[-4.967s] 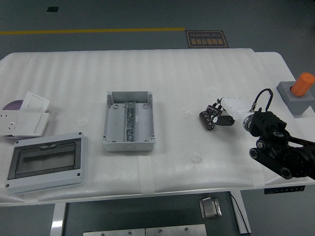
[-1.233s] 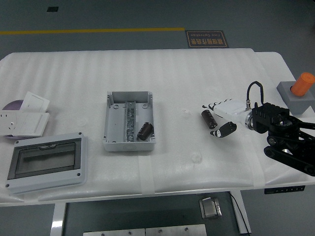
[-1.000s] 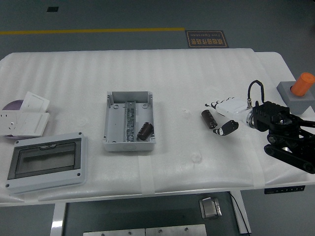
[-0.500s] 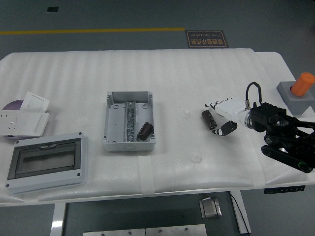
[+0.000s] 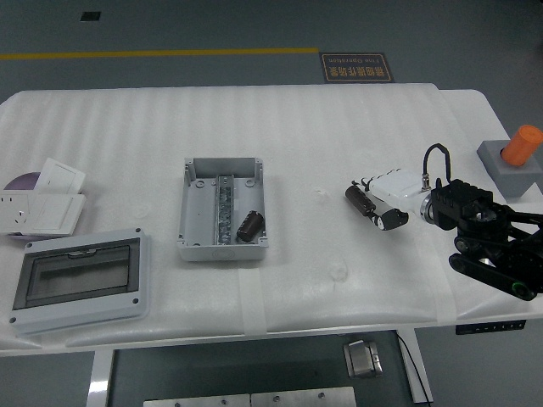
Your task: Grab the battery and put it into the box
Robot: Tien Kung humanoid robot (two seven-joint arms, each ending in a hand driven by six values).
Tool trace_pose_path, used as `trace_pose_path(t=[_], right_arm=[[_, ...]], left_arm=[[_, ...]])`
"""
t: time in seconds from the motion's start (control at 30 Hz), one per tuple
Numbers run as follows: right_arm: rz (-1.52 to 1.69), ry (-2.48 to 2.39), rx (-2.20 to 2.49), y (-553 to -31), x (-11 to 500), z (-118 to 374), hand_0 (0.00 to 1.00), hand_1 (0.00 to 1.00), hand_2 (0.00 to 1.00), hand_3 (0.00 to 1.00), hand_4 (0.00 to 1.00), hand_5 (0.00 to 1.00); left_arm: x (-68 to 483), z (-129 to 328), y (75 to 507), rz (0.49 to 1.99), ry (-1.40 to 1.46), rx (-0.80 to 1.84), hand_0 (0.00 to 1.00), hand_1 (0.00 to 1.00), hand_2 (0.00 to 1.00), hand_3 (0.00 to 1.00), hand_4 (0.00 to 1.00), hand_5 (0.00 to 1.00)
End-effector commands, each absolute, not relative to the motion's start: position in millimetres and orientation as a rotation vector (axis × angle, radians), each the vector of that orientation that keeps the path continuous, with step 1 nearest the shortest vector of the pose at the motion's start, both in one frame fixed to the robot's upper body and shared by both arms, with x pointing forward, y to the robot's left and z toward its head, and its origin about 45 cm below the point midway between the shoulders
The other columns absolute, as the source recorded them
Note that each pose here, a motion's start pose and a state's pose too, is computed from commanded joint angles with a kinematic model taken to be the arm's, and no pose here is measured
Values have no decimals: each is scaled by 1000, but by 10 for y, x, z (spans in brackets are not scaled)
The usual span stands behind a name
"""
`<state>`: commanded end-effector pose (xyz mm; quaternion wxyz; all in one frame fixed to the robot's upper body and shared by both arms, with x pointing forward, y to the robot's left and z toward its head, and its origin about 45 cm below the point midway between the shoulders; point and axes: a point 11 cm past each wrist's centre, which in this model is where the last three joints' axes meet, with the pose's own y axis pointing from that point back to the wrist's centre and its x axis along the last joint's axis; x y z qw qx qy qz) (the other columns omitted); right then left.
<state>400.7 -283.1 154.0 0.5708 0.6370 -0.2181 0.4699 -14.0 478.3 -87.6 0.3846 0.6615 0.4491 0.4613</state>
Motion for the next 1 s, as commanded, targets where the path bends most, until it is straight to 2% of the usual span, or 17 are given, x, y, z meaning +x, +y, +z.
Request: trace_pose_path(t=[0.13, 0.17, 0.73, 0.77, 0.93, 0.97, 1.0], right_arm=[[1102, -509, 1503, -2816, 3988, 1518, 770, 754, 748, 814, 257, 209], [1103, -509, 1505, -2810, 3986, 1516, 760, 746, 730, 775, 241, 202], [1065, -631, 1516, -2879, 4098, 1759, 757, 740, 724, 772, 204, 174], [1064, -640, 1507, -2894, 4115, 1795, 760, 741, 733, 821, 224, 164], [1054, -618, 1453, -2966, 4138, 1902, 760, 741, 733, 821, 224, 164], [1052, -610, 1445, -2972, 4135, 1916, 798, 788, 824, 998, 635, 269], [1046, -603, 1438, -2975, 4131, 1931, 798, 788, 824, 998, 635, 269]], left_arm=[[-144, -877, 4781, 1175, 1144, 1686, 670, 685, 568, 589, 517, 455], [-142, -878, 4780, 1176, 1143, 1685, 670, 685, 569, 589, 517, 457], [-145, -884, 4766, 1169, 1143, 1688, 670, 685, 569, 590, 520, 463], [-147, -885, 4762, 1167, 1144, 1688, 670, 685, 569, 589, 518, 464], [-152, -888, 4756, 1166, 1146, 1688, 670, 685, 569, 589, 518, 464], [-153, -887, 4758, 1166, 1147, 1689, 670, 685, 570, 589, 518, 465], [-155, -885, 4761, 1166, 1148, 1690, 670, 685, 570, 589, 518, 465]])
